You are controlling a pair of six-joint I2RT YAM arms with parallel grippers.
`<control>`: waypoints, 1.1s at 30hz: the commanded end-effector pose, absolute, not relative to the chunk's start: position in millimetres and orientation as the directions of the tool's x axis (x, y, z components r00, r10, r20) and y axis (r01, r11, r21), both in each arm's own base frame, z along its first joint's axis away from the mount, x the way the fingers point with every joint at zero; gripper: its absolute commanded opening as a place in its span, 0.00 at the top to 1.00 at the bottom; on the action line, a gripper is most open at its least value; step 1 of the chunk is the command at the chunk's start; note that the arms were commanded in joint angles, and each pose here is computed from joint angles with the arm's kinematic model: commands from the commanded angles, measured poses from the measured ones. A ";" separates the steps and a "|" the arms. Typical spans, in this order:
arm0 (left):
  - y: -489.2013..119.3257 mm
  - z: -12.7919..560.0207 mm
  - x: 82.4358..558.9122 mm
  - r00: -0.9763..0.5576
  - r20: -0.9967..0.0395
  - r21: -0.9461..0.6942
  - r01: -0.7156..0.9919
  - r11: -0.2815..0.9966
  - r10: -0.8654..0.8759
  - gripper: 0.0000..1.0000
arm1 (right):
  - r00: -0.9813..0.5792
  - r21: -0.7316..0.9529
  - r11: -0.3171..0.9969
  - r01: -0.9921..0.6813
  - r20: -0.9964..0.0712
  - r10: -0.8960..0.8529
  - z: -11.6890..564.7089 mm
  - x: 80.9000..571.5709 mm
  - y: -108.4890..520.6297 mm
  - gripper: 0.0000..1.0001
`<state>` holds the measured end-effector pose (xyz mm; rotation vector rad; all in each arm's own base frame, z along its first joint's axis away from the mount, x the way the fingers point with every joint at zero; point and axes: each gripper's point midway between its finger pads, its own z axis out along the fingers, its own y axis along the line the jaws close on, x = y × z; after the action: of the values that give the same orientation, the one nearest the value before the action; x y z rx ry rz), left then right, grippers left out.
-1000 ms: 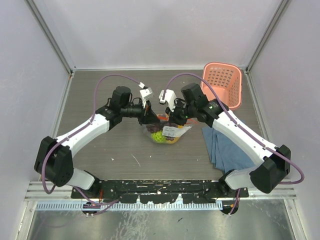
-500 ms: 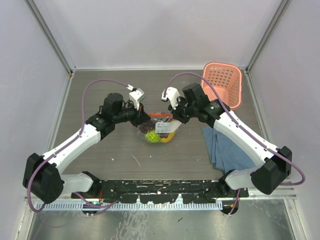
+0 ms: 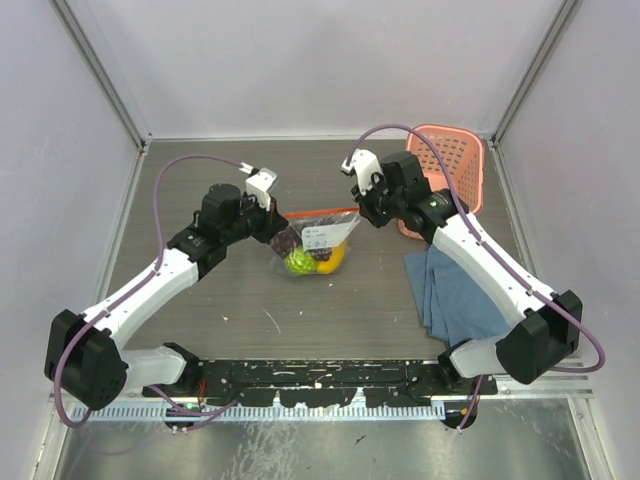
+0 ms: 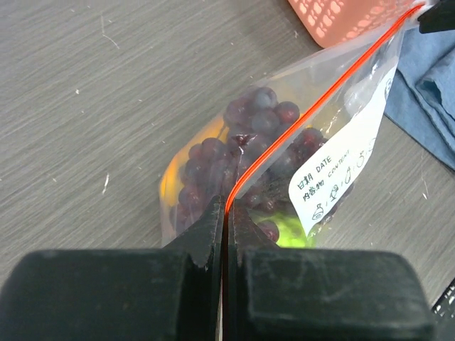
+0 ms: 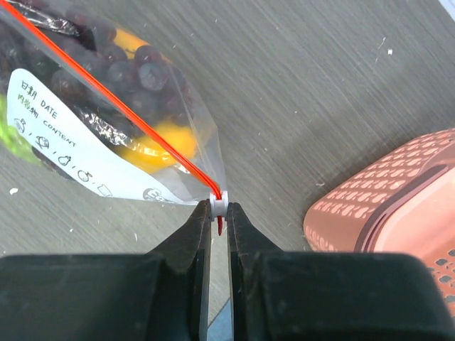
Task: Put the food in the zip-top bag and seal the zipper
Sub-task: Place the zipper food storage bag at the center of the board.
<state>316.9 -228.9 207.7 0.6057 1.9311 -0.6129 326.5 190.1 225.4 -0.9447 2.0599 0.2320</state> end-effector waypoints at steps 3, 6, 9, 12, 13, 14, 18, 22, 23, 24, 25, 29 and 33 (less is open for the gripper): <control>-202.2 254.0 368.2 -0.255 -0.963 -0.063 0.528 0.847 0.088 1.00 | -0.262 -0.249 0.756 -0.606 -0.834 -0.485 266.9 370.3 181.3 0.99; -208.9 264.2 385.0 -0.216 -0.972 -0.035 0.533 0.845 0.096 1.00 | -0.167 -0.270 0.727 -0.631 -0.868 -0.467 281.5 380.7 194.7 0.99; -216.4 274.4 393.0 -0.173 -0.979 -0.011 0.560 0.828 0.105 1.00 | -0.112 -0.276 0.719 -0.638 -0.890 -0.442 291.5 389.5 204.7 0.99; -222.3 274.4 393.9 -0.151 -0.983 -0.004 0.587 0.810 0.104 1.00 | -0.082 -0.288 0.710 -0.643 -0.896 -0.437 288.0 394.7 209.3 0.99; -224.6 268.7 392.2 -0.158 -0.982 -0.012 0.599 0.801 0.103 0.99 | -0.080 -0.285 0.703 -0.652 -0.896 -0.437 283.0 394.5 211.4 0.99; -226.5 262.1 389.5 -0.171 -0.980 -0.022 0.608 0.793 0.104 0.98 | -0.081 -0.278 0.689 -0.669 -0.894 -0.440 275.2 392.4 214.2 0.99; -228.4 227.0 372.3 -0.254 -0.962 -0.082 0.624 0.777 0.102 0.94 | -0.132 -0.214 0.656 -0.724 -0.890 -0.437 234.1 376.3 219.7 0.99; -235.4 199.8 349.9 -0.330 -0.940 -0.157 0.642 0.751 0.086 0.89 | -0.200 -0.122 0.649 -0.751 -0.895 -0.400 196.9 357.2 223.4 0.99; -236.0 192.8 344.0 -0.354 -0.931 -0.174 0.639 0.749 0.086 0.88 | -0.219 -0.097 0.644 -0.759 -0.893 -0.393 189.2 352.2 224.4 0.99; -236.4 187.9 338.1 -0.376 -0.923 -0.193 0.638 0.746 0.083 0.86 | -0.242 -0.069 0.642 -0.764 -0.891 -0.384 181.7 346.8 225.2 0.99; -236.7 186.7 330.5 -0.392 -0.917 -0.210 0.639 0.740 0.078 0.82 | -0.267 -0.037 0.642 -0.766 -0.890 -0.370 176.5 341.7 226.0 0.98; -226.1 198.9 308.7 -0.415 -0.910 -0.265 0.604 0.752 0.012 0.66 | -0.293 0.029 0.624 -0.781 -0.900 -0.324 169.4 320.2 227.9 0.87; -208.5 219.7 293.5 -0.413 -0.908 -0.307 0.538 0.785 -0.072 0.46 | -0.275 0.061 0.605 -0.794 -0.924 -0.267 184.5 303.4 229.1 0.70</control>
<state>302.2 -218.7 181.3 0.4850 1.9602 -0.6720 308.1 214.6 130.5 -0.9093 2.0107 0.5527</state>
